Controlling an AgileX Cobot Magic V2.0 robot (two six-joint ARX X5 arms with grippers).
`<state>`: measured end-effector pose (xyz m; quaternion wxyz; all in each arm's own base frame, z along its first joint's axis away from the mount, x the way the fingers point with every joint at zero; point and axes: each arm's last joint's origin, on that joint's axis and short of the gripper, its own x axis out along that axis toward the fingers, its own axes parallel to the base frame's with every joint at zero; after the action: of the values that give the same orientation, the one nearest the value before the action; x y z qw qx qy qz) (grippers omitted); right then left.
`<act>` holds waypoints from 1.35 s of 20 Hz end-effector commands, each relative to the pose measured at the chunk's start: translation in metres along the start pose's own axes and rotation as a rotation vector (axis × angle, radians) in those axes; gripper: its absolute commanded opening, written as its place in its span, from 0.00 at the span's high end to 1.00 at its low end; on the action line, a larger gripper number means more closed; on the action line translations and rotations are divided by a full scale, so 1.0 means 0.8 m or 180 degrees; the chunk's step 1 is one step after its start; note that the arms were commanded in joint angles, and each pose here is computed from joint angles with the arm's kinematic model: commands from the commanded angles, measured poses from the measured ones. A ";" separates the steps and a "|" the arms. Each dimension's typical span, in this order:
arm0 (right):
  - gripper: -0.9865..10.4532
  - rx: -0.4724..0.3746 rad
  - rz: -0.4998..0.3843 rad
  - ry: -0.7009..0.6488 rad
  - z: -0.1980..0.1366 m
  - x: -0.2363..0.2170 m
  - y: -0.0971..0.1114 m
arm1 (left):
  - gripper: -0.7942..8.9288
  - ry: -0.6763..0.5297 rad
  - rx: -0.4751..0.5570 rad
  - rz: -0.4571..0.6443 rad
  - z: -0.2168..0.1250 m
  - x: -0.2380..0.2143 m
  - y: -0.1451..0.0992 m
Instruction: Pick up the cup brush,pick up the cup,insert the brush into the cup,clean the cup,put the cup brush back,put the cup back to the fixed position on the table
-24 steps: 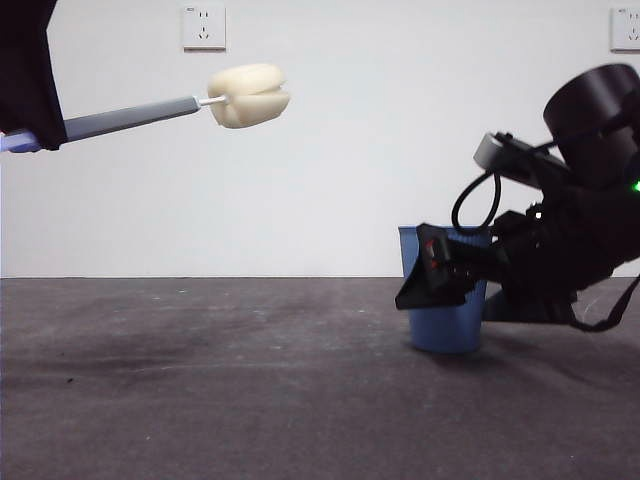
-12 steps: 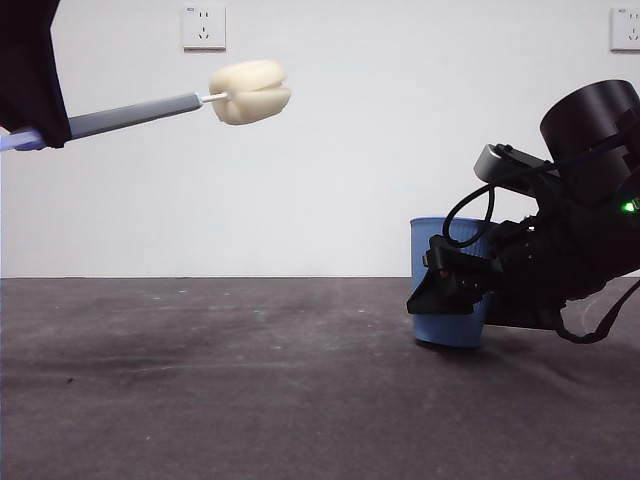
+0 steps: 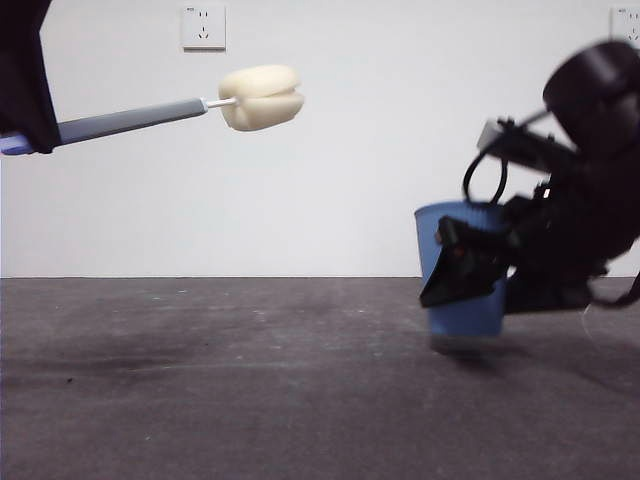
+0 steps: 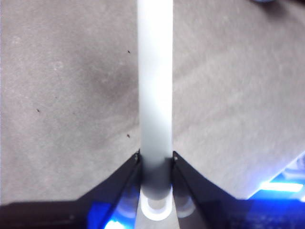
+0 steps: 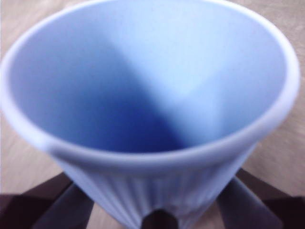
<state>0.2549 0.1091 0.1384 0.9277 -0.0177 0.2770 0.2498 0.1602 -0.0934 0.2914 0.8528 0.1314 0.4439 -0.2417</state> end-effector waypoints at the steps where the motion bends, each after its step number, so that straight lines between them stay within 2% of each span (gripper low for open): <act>1: 0.93 -0.0322 -0.0133 0.0134 0.026 -0.025 0.007 | 0.93 0.0066 0.0339 -0.0002 -0.004 0.003 0.000; 5: 0.93 -0.0853 -0.0340 0.0613 0.064 -0.066 0.020 | 0.93 0.0259 0.0695 -0.0031 -0.011 0.002 -0.001; 8: 0.93 -0.1398 -0.0450 0.1135 0.079 -0.082 0.028 | 0.93 0.0272 0.0772 -0.0036 -0.012 0.002 -0.001; 12: 0.93 -0.2228 -0.0619 0.1526 0.087 -0.092 0.038 | 0.93 0.0360 0.0997 -0.0106 -0.015 0.002 -0.007; 18: 0.93 -0.3441 -0.0852 0.1766 0.088 -0.093 0.055 | 0.93 0.0480 0.1336 -0.0271 -0.016 0.010 -0.028; 20: 0.93 -0.3740 -0.0906 0.1789 0.089 -0.093 0.062 | 0.93 0.0567 0.1397 -0.0317 -0.014 0.019 -0.034; 24: 0.93 -0.4239 -0.0842 0.1799 0.089 -0.093 0.076 | 0.93 0.0606 0.1478 -0.0374 -0.010 0.031 -0.043; 27: 0.93 -0.4471 -0.0851 0.1676 0.092 -0.092 0.087 | 0.93 0.0617 0.1505 -0.0397 -0.009 0.033 -0.047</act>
<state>0.2053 0.1479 0.2458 0.6341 -0.6854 0.2670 0.2383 0.1480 -0.1286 0.2686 0.7389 0.3187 0.4607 -0.3746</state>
